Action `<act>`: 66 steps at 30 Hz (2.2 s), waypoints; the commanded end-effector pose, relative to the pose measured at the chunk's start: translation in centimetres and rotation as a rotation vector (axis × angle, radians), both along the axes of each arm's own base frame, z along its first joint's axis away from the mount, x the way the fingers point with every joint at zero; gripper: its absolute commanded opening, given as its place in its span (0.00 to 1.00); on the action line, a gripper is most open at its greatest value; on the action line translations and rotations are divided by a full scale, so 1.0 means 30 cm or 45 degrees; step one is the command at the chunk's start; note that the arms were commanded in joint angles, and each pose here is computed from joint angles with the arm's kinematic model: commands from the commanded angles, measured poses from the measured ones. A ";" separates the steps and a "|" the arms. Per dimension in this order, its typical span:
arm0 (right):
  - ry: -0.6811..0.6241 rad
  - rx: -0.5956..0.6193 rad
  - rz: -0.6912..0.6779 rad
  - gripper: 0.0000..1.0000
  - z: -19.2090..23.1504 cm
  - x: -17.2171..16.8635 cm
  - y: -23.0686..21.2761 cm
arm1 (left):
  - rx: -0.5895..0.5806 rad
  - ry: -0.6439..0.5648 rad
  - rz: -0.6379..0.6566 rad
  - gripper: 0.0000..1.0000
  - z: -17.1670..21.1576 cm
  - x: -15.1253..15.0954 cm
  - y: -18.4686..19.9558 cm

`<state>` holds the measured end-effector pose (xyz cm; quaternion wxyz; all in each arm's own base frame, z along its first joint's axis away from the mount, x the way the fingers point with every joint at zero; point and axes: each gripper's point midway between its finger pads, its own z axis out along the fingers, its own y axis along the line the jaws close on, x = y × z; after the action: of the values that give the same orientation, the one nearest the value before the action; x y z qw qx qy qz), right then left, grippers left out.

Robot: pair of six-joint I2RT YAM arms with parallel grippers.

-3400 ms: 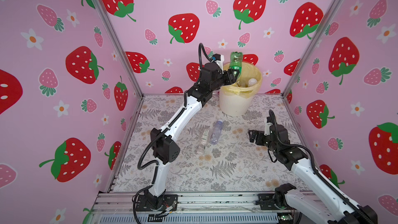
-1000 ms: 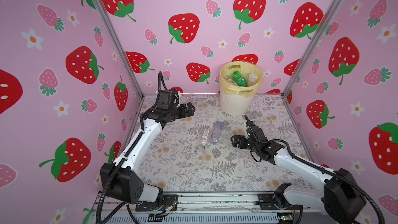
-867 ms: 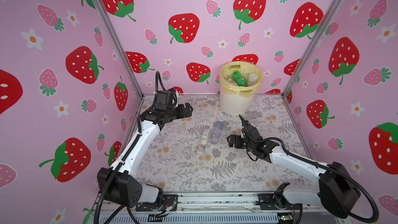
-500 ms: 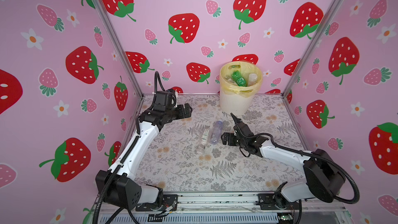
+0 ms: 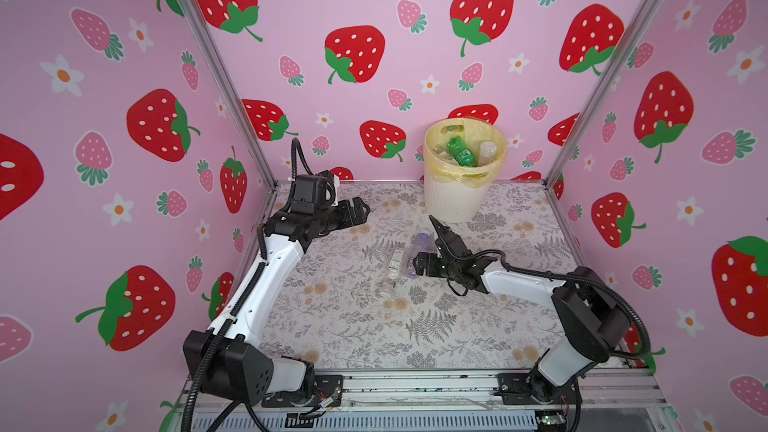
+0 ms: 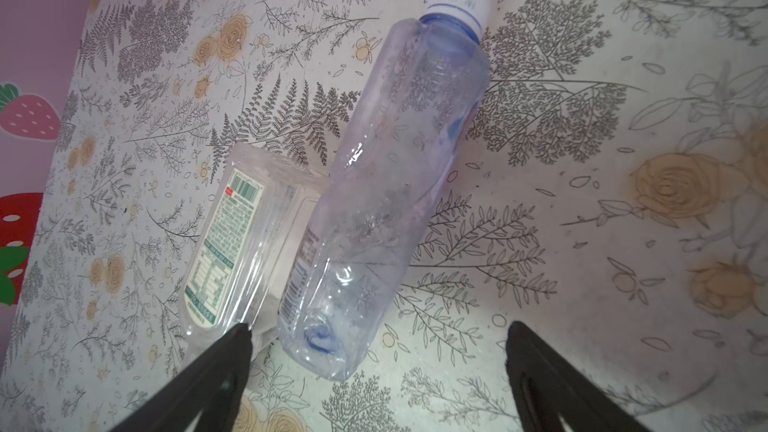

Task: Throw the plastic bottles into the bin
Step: 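Lower the right gripper onto the clear water bottle with a white cap, then close the right gripper on the water bottle and lift it upright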

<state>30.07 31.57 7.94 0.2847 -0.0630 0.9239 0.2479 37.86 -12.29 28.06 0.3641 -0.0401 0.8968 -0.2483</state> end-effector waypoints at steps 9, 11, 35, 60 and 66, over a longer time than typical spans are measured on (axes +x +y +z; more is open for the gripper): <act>0.044 0.084 0.000 0.94 -0.018 0.019 0.074 | -0.144 0.004 0.017 0.99 0.017 0.033 0.022; 0.052 0.087 0.009 0.93 -0.024 0.020 0.085 | -0.149 0.011 0.018 0.99 0.012 0.037 0.023; 0.087 0.087 0.028 0.77 -0.096 0.065 0.121 | -0.180 0.028 0.059 0.99 0.001 0.049 0.056; 0.058 0.110 0.049 0.57 -0.053 0.041 0.083 | -0.182 0.064 0.072 0.99 -0.034 0.061 0.057; 0.020 0.102 0.049 0.55 -0.011 0.036 0.063 | -0.184 0.072 0.074 1.00 -0.042 0.064 0.057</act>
<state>31.15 34.08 6.50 0.2611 -0.0666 0.9166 0.2954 39.61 -10.60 27.45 0.3493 -0.0943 0.8836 -0.2973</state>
